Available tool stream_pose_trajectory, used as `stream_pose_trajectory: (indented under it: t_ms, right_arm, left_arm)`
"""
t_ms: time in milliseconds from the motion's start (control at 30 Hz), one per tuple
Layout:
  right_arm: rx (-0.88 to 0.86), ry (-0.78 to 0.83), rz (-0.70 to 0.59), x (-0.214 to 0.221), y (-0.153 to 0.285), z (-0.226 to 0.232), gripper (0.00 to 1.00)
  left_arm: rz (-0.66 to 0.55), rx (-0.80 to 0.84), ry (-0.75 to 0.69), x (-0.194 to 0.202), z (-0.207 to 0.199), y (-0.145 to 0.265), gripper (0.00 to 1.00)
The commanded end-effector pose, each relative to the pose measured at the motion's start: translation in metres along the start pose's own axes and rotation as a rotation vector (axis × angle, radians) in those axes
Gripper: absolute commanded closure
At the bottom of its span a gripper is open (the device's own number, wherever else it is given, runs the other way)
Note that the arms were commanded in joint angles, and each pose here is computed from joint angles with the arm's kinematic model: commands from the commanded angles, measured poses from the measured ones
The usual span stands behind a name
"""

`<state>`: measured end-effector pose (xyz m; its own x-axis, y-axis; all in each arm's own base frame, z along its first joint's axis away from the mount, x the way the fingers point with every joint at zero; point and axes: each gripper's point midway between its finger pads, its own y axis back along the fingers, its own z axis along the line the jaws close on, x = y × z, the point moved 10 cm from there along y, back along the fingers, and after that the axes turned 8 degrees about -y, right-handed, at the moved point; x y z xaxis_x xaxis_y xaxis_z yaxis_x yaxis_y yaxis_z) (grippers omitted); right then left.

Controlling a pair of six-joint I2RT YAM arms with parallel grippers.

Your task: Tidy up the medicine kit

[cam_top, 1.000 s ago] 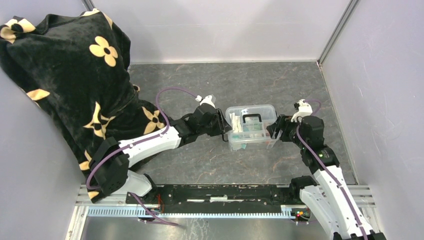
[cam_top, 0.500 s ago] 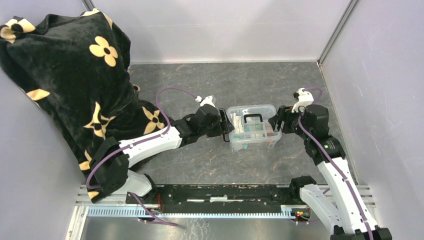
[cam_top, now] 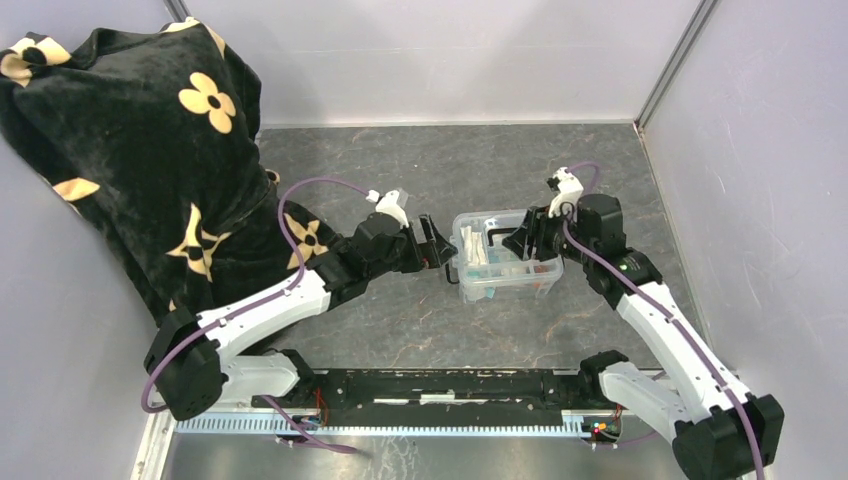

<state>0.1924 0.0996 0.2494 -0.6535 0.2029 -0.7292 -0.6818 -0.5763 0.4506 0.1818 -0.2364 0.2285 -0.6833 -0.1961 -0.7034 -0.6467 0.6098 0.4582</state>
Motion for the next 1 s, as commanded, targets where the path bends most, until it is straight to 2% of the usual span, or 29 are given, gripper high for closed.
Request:
stream_pose_trajectory:
  t_ms: [0, 167, 367, 667, 967]
  right_arm:
    - [-0.105, 0.008, -0.035, -0.010, -0.013, 0.017, 0.43]
    - [-0.157, 0.008, -0.001, -0.006, -0.028, 0.025, 0.48]
    - [-0.184, -0.011, 0.018, 0.001, -0.043, 0.026, 0.66]
    - [-0.224, -0.045, 0.042, 0.010, -0.061, 0.023, 0.91]
    - [-0.185, -0.042, 0.086, 0.022, -0.071, 0.012, 0.97]
  left_arm:
    - [-0.015, 0.121, -0.041, -0.001, 0.000, -0.004, 0.00]
    - [-0.037, 0.139, 0.016, -0.001, 0.009, -0.010, 0.00]
    - [-0.049, 0.187, 0.109, 0.003, 0.026, -0.016, 0.00]
    - [0.007, 0.192, 0.106, 0.012, 0.030, -0.033, 0.00]
    - [0.042, 0.212, 0.136, 0.021, 0.034, -0.051, 0.00]
